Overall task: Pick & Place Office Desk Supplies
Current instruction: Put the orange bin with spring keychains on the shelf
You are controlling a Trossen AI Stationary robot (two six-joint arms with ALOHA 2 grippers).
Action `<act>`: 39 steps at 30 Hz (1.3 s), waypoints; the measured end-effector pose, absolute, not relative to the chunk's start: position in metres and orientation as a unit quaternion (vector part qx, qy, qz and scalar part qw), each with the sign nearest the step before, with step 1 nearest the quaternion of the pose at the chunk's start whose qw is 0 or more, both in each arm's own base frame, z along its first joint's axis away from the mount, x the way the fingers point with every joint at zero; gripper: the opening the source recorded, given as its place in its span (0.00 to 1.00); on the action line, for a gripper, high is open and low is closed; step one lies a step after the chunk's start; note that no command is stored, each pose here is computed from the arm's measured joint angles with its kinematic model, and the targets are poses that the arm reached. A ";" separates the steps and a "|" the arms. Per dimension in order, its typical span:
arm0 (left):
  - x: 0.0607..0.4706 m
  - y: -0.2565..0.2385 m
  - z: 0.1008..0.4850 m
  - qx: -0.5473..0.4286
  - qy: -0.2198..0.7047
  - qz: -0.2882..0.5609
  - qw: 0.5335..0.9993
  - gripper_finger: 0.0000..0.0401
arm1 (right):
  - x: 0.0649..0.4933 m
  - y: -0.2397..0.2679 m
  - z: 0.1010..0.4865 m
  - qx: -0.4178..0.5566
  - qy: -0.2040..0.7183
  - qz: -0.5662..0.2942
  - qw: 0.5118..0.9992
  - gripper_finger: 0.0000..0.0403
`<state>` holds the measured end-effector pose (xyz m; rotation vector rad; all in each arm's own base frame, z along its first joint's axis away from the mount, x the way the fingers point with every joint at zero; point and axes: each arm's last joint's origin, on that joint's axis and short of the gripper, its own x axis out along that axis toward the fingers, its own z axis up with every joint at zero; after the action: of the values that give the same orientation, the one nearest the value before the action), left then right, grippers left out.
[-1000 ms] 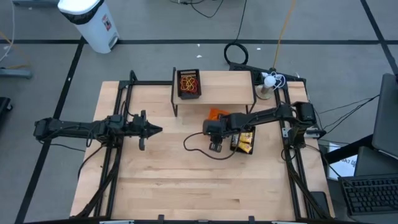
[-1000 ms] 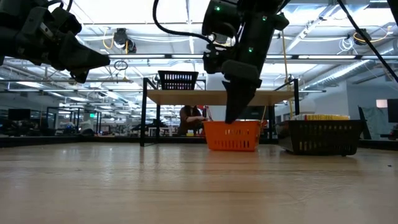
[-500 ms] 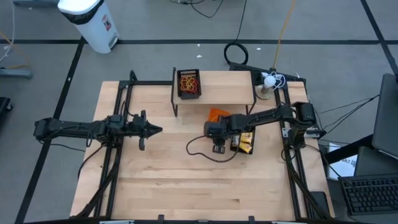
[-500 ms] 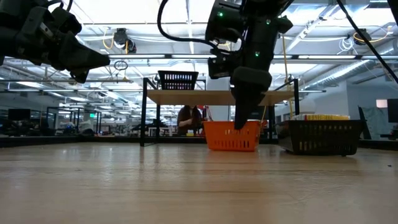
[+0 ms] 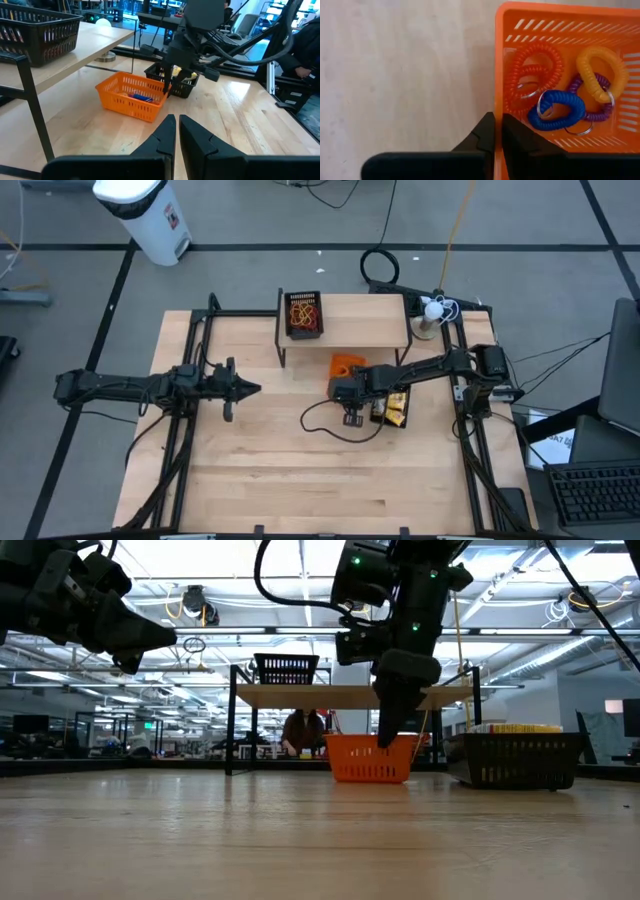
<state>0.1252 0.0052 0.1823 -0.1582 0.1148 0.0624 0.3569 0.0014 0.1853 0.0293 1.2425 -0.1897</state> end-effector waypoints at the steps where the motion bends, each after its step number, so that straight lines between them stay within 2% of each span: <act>1: 0.125 0.005 0.182 -0.079 0.057 0.031 0.995 0.06 | 0.357 0.005 0.185 0.008 0.581 -0.084 0.809 0.02; 8: 0.125 0.005 0.182 -0.079 0.057 0.031 0.995 0.06 | 0.355 0.034 0.187 -0.020 0.581 -0.045 0.812 0.01; 15: 0.125 0.005 0.182 -0.080 0.057 0.031 0.995 0.06 | 0.352 0.050 0.187 -0.036 0.579 -0.041 0.813 0.01; 39: 0.125 0.005 0.182 -0.077 0.057 0.032 0.995 0.06 | 0.352 0.065 0.198 -0.062 0.574 -0.049 0.815 0.01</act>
<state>0.1252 0.0052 0.1825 -0.1542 0.1142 0.0635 0.3520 0.0645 0.1979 -0.1333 1.2234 -0.1047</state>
